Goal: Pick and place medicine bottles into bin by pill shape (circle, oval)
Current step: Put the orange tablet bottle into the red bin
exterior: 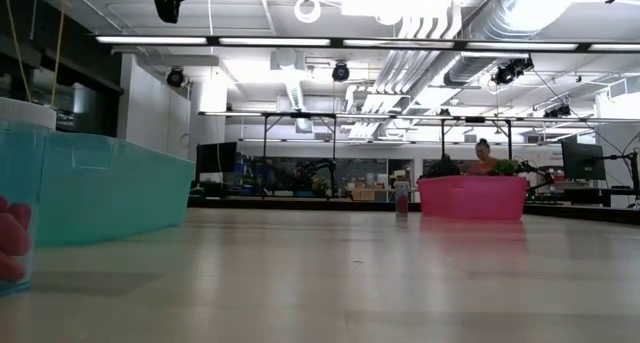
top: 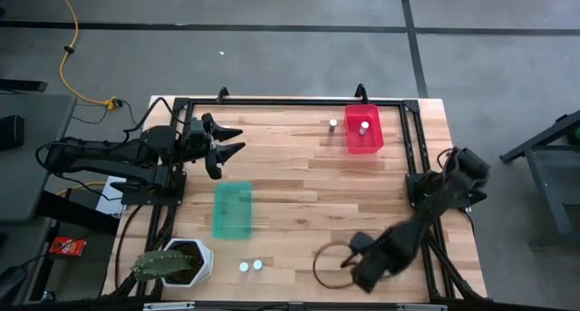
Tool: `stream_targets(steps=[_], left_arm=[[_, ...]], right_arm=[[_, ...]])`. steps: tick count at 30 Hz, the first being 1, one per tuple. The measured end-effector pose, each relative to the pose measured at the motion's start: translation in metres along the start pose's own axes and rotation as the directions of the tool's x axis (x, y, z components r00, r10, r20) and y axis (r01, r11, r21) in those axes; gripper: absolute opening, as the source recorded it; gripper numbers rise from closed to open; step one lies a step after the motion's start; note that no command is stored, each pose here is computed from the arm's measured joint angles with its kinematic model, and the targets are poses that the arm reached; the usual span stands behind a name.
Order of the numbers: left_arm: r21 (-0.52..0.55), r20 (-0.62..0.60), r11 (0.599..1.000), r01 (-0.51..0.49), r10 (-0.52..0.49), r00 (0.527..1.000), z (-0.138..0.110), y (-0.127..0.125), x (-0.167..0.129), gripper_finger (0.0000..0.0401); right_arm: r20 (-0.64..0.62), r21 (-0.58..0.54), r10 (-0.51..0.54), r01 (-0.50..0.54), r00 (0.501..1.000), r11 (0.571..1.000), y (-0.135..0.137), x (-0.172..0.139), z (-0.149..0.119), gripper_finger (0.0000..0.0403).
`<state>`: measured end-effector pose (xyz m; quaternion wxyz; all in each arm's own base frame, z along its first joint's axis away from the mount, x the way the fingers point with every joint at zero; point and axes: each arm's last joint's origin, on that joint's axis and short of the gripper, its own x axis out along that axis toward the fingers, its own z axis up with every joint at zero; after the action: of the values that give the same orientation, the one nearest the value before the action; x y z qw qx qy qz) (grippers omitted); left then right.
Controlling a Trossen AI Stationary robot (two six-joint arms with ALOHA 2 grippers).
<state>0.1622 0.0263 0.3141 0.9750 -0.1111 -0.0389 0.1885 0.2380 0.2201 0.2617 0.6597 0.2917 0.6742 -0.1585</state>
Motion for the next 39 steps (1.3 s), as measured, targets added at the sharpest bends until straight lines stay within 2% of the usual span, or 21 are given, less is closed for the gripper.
stream_targets(steps=[2, 5, 8, 11, 15, 19, 23, 25, 27, 31, 39], left_arm=[[0.0, 0.0, 1.0, 0.0, 0.0, 1.0, 0.0, 0.0, 0.0, 0.02], [0.0, 0.0, 1.0, 0.0, 0.0, 1.0, 0.0, 0.0, 0.0, 0.02], [-0.004, 0.0, 1.0, 0.0, 0.0, 1.0, 0.0, 0.0, 0.0, 0.02], [-0.008, -0.001, 1.0, 0.006, -0.006, 1.0, 0.0, 0.0, 0.0, 0.02], [-0.007, -0.006, 1.0, 0.008, -0.008, 1.0, -0.001, -0.001, 0.001, 0.02], [-0.002, -0.023, 1.0, 0.007, -0.007, 1.0, -0.004, -0.001, 0.004, 0.02], [0.006, -0.053, 1.0, 0.0, 0.001, 0.999, -0.009, -0.002, 0.01, 0.02], [0.009, -0.07, 1.0, -0.004, 0.004, 0.998, -0.012, -0.002, 0.014, 0.02], [0.013, -0.086, 1.0, -0.008, 0.009, 0.996, -0.015, -0.002, 0.017, 0.02], [0.007, -0.098, 1.0, -0.011, 0.012, 0.995, -0.018, -0.003, 0.02, 0.02], [-0.018, -0.059, 1.0, -0.003, 0.002, 0.998, -0.014, -0.004, 0.021, 0.02]], right_arm=[[0.116, -0.07, 0.005, 0.003, 0.993, 0.998, -0.014, -0.023, 0.015, 0.0101], [0.301, -0.115, 0.01, 0.025, 0.954, 0.993, -0.041, -0.055, 0.042, 0.0102], [0.473, -0.114, -0.023, 0.087, 0.881, 0.99, -0.068, -0.075, 0.074, 0.0102], [0.603, -0.147, -0.002, 0.114, 0.798, 0.982, -0.089, -0.088, 0.108, 0.0102], [0.712, -0.248, 0.12, 0.088, 0.692, 0.965, -0.108, -0.091, 0.152, 0.0103], [0.794, -0.354, 0.287, 0.025, 0.536, 0.935, -0.123, -0.096, 0.187, 0.0103], [0.823, -0.451, 0.421, -0.013, 0.381, 0.893, -0.131, -0.105, 0.205, 0.0103], [0.814, -0.493, 0.473, -0.03, 0.337, 0.87, -0.133, -0.111, 0.208, 0.0103], [0.802, -0.521, 0.506, -0.041, 0.317, 0.852, -0.134, -0.114, 0.21, 0.0103], [0.779, -0.552, 0.539, -0.054, 0.32, 0.832, -0.134, -0.114, 0.21, 0.0103], [0.788, -0.536, 0.524, -0.056, 0.323, 0.842, -0.139, -0.115, 0.212, 0.0103]])
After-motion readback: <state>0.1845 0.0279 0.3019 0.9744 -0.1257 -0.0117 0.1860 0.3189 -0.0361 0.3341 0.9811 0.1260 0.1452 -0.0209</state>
